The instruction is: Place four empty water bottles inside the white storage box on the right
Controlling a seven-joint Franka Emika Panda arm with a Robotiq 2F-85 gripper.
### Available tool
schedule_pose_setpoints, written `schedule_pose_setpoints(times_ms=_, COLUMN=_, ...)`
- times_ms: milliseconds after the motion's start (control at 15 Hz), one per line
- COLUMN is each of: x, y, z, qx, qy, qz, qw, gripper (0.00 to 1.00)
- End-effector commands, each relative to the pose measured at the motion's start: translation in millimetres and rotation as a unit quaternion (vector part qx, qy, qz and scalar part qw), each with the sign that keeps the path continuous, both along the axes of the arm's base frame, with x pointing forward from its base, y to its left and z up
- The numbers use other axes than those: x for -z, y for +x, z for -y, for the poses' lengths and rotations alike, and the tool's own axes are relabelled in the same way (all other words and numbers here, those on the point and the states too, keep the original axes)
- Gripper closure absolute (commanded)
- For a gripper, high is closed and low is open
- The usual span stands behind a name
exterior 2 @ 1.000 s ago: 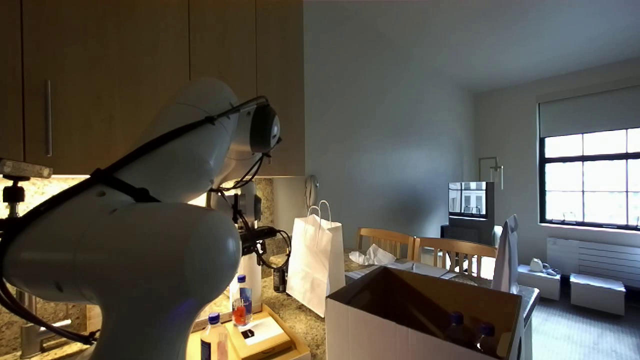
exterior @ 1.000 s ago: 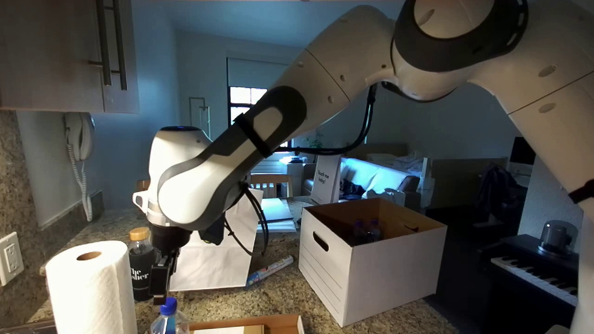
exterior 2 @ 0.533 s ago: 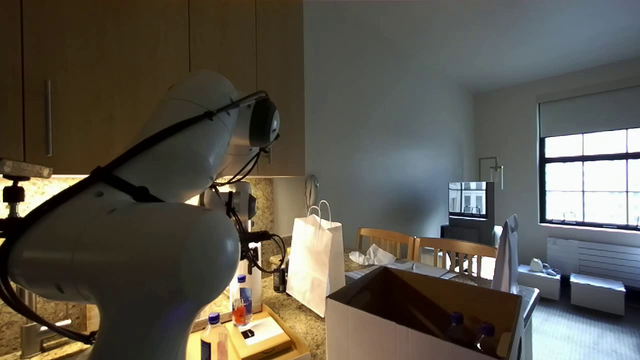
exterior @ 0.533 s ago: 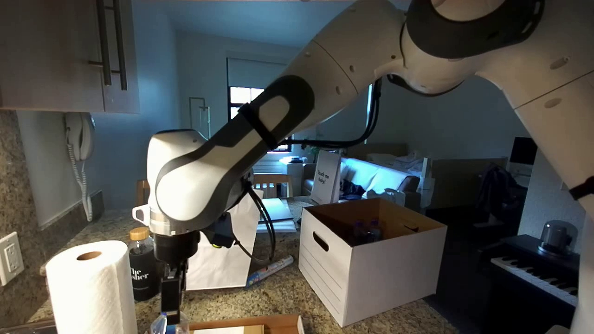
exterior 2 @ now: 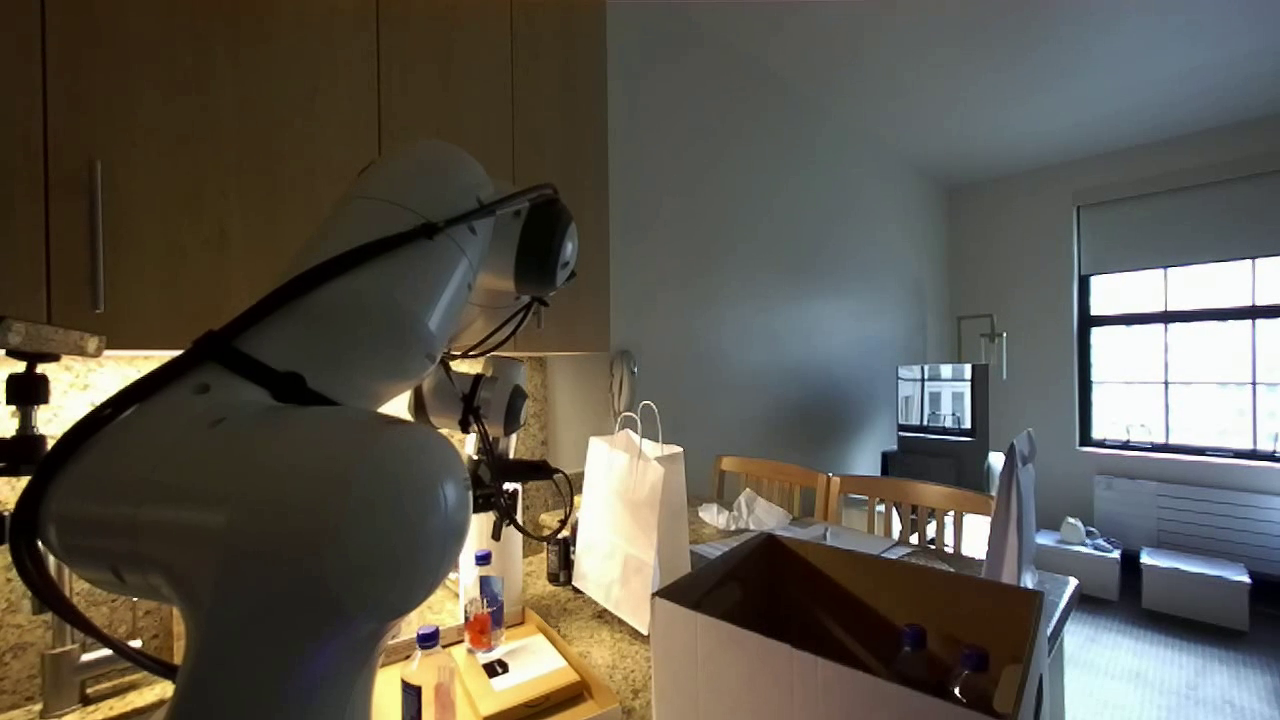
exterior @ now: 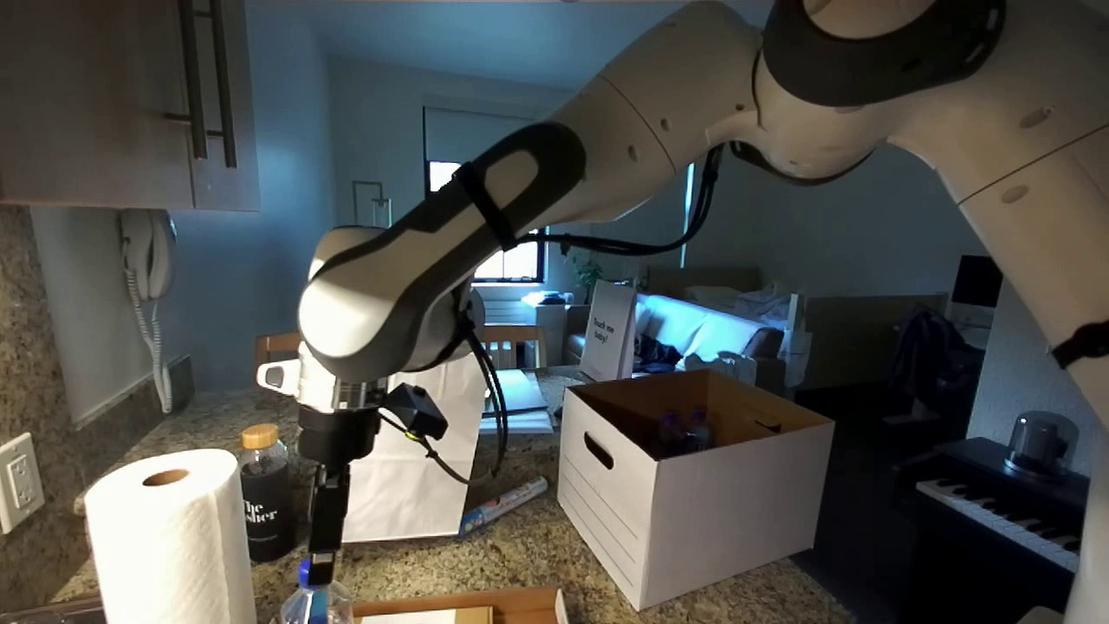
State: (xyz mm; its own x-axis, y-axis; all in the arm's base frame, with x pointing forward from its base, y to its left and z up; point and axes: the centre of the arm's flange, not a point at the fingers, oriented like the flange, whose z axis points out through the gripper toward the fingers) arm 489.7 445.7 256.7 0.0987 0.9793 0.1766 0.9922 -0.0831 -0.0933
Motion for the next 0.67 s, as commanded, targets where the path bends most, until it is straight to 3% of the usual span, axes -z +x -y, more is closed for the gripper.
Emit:
schedule_pose_setpoints(times_ms=0, x=5.0, y=21.5, z=8.7, qx=-0.001, qy=0.001, qz=-0.013, qw=0.9999, gripper=0.0)
schedule_pose_setpoints(times_ms=600, x=32.6, y=59.9, z=-5.7, qx=0.042, qy=-0.038, qz=-0.097, qw=0.9937, gripper=0.0)
